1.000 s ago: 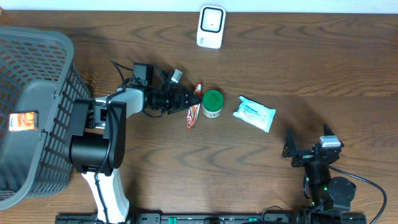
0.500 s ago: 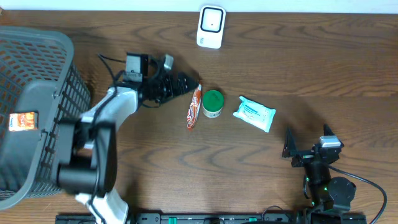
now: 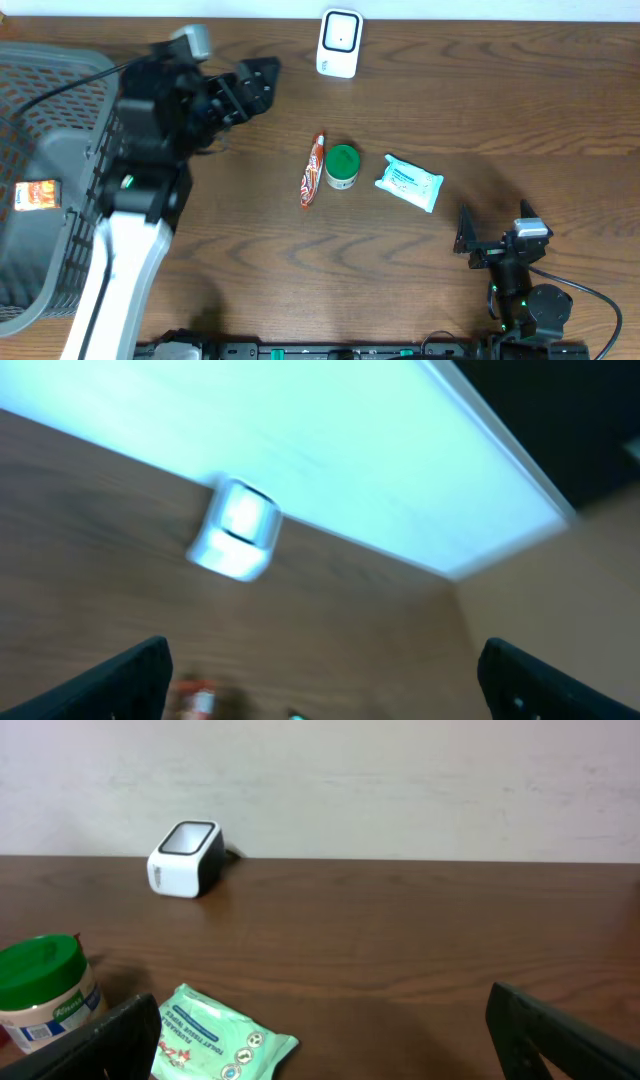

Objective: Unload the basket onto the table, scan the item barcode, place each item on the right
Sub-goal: 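Return the left gripper into the basket above the Kleenex pack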

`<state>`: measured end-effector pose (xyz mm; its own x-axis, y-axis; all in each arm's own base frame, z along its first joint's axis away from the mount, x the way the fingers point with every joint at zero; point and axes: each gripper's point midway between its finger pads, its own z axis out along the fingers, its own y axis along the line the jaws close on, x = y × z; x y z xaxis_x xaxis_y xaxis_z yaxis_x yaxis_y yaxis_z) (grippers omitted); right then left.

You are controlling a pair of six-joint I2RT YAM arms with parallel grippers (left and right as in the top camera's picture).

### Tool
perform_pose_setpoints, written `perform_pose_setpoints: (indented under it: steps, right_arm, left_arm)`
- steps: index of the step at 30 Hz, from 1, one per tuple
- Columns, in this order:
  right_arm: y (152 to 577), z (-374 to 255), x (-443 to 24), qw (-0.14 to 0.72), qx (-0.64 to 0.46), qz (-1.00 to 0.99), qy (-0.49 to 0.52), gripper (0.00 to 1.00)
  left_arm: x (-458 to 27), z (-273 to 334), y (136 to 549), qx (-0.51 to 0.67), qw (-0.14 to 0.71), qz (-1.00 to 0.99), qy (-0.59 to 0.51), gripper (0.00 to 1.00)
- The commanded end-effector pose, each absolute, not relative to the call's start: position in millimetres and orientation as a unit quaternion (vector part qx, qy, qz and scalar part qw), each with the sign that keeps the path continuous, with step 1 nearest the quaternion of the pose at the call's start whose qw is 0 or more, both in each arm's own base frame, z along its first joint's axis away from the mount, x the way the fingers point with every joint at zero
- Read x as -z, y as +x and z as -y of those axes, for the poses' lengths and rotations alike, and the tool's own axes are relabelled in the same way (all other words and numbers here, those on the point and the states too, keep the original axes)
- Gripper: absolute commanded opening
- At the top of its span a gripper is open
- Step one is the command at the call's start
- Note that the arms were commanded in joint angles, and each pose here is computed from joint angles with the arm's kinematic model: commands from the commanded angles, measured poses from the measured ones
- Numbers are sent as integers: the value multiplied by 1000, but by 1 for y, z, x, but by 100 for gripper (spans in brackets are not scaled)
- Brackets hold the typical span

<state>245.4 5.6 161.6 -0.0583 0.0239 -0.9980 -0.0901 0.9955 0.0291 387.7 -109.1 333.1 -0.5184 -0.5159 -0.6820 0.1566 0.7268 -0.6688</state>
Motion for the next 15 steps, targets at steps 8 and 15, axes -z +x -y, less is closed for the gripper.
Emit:
perform_pose_setpoints:
  steps: [8, 15]
  right_arm:
    - [245, -7, -161, 685, -47, -727, -19, 99]
    - [245, -7, -161, 685, -47, -727, -19, 99]
  left_arm:
    - [-366, -39, 317, 34, 596, -729, -335, 98]
    - [-381, -66, 293, -23, 618, -692, -374, 98]
